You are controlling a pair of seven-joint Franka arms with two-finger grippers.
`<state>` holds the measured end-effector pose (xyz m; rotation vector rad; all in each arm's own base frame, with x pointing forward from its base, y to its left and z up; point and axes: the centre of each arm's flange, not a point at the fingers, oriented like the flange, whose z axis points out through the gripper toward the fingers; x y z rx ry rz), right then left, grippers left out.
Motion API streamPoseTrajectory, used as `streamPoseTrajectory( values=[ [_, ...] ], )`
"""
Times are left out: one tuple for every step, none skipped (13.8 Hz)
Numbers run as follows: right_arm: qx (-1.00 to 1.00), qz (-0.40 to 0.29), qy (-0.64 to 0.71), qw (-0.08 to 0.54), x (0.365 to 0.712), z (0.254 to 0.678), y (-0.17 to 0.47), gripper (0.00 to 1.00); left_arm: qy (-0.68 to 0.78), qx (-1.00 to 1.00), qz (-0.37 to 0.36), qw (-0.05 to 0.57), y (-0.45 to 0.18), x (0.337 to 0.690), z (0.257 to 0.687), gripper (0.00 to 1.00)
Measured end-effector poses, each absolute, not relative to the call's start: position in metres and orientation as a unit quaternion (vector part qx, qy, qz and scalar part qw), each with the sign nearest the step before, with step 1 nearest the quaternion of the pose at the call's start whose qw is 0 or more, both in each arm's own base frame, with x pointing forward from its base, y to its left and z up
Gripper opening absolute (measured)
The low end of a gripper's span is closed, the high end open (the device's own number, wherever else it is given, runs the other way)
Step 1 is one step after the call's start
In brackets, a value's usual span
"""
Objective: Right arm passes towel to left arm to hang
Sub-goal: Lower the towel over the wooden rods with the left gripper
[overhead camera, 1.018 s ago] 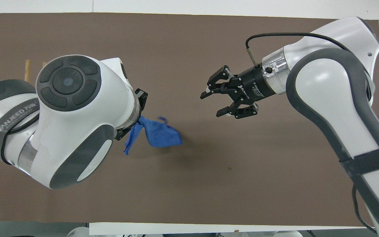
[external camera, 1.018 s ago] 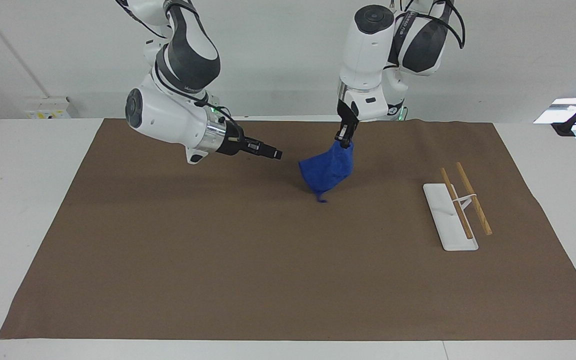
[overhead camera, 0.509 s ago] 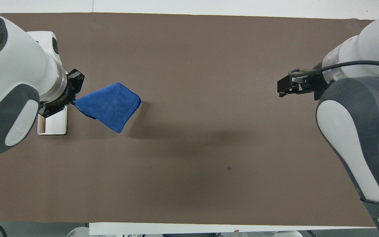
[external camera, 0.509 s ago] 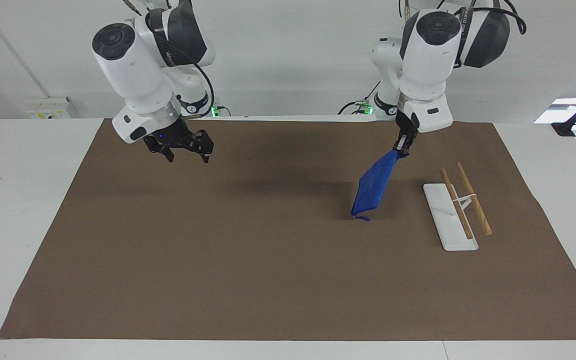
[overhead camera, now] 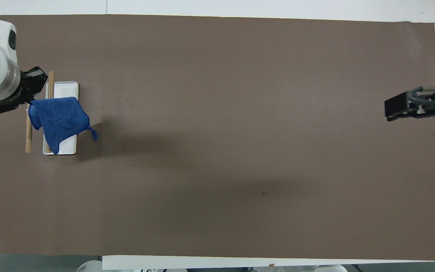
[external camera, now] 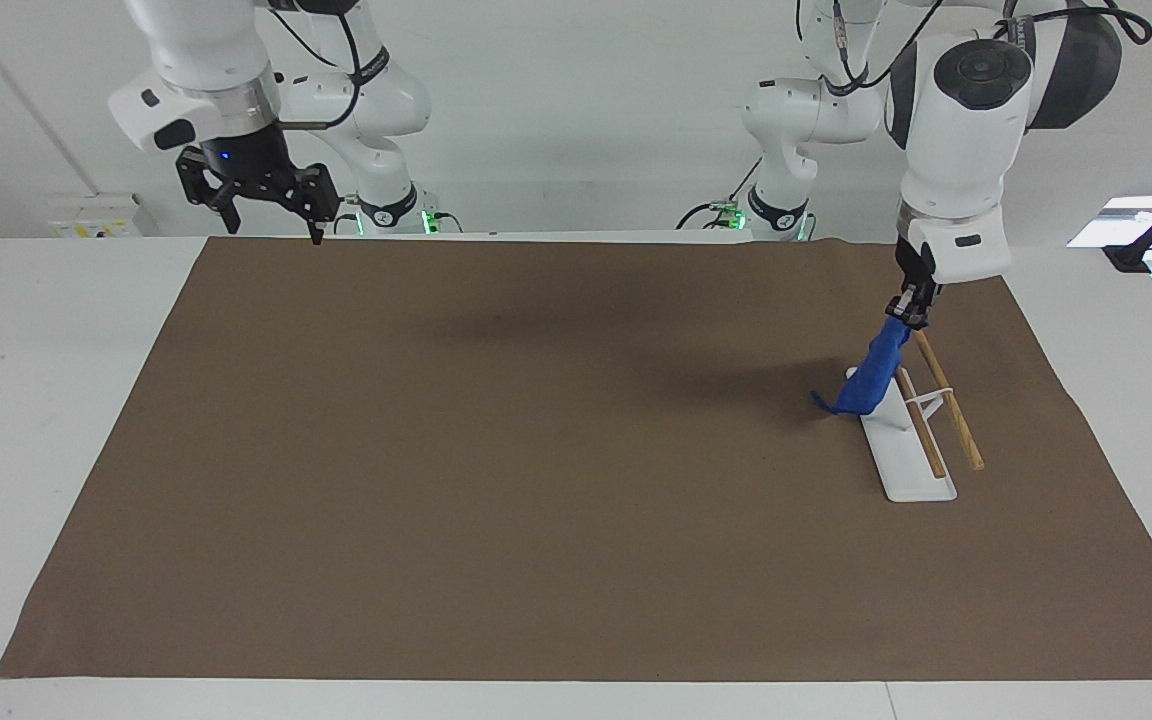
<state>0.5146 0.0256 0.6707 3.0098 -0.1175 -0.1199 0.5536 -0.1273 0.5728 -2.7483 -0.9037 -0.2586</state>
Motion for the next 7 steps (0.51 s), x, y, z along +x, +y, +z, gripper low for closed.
streamPoseTrajectory(
  values=[
    [0.996,-0.048,-0.039,0.059,0.515,0.668,0.011,1.0,-0.305,-0.94,-0.097,0.116,-0.121,0.558,0.574,0.03],
    [0.996,-0.054,-0.042,0.05,0.517,0.663,-0.001,1.0,-0.294,-0.943,-0.101,0.118,-0.109,0.563,0.574,0.03],
    [0.996,-0.058,-0.045,0.043,0.519,0.66,-0.008,1.0,-0.282,-0.946,-0.103,0.119,-0.093,0.568,0.574,0.03],
    [0.996,-0.061,-0.046,0.039,0.521,0.657,-0.01,1.0,-0.273,-0.949,-0.11,0.117,-0.071,0.574,0.574,0.03],
    [0.996,-0.062,-0.046,0.039,0.522,0.655,-0.01,1.0,-0.271,-0.948,-0.122,0.113,-0.044,0.582,0.574,0.03],
    [0.996,-0.063,-0.045,0.039,0.522,0.655,-0.009,1.0,-0.274,-0.946,-0.134,0.11,-0.015,0.588,0.572,0.03],
    [0.996,-0.063,-0.043,0.039,0.522,0.655,-0.007,1.0,-0.281,-0.943,-0.143,0.108,0.013,0.591,0.565,0.03]
  ],
)
